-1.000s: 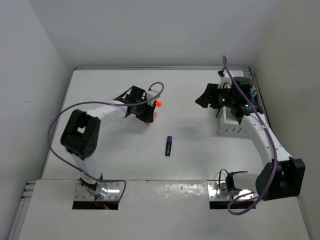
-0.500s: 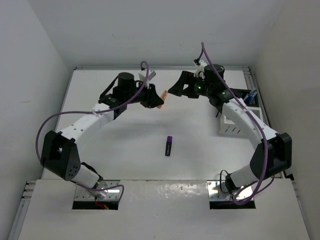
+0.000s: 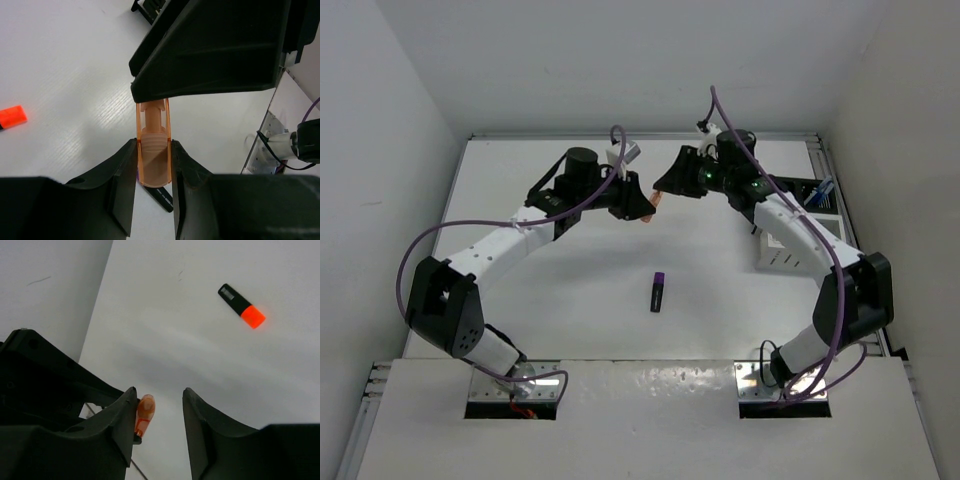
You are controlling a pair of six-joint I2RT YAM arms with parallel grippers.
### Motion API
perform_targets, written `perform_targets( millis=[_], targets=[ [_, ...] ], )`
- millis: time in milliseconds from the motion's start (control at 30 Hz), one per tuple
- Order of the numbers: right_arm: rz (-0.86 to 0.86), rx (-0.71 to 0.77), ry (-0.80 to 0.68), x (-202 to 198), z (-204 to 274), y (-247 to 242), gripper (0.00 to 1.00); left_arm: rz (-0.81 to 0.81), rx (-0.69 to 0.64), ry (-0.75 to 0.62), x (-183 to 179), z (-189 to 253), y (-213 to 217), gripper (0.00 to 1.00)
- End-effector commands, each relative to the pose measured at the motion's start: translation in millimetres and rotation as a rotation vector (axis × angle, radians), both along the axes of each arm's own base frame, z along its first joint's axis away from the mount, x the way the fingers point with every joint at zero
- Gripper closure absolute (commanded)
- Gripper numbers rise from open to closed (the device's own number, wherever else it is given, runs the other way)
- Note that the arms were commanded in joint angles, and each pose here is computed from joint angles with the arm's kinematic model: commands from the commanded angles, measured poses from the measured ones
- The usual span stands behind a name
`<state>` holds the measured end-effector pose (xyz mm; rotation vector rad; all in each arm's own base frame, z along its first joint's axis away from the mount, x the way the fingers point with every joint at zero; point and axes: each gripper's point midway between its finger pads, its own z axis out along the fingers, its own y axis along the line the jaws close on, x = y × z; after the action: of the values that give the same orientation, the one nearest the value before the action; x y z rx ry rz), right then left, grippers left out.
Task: Sort the stationery into containers
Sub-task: Pass the stationery from the left arm to the right, then place the stationery into the container
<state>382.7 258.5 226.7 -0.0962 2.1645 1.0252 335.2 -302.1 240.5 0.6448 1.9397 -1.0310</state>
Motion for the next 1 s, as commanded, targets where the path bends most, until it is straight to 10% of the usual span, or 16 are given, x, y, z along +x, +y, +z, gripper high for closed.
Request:
perform_targets(
  millis=[0, 267, 467, 967],
  targets=[
    [0.047, 0.046, -0.065, -0.3, 24.1, 16.1, 0.59, -0.004, -0.038, -0.069, 4.7, 29.0, -7.3, 0.90],
    [0.084, 0.039, -0.074, -10.3, 21.6, 16.5, 1.00, 0.010, -0.028, -0.084, 9.4, 29.4, -6.5, 0.85],
    [0.031, -0.015, -0.146, -3.3, 39.4, -26.2, 1.00, 0.061, 0.015, -0.098, 15.6, 28.6, 4.4, 0.04],
    [-0.631, -0.503, -0.230, -25.2, 21.5, -388.4, 1.00, 0.165, 0.236, -0.126, 30.4, -12.2, 33.6, 0.01]
  ],
)
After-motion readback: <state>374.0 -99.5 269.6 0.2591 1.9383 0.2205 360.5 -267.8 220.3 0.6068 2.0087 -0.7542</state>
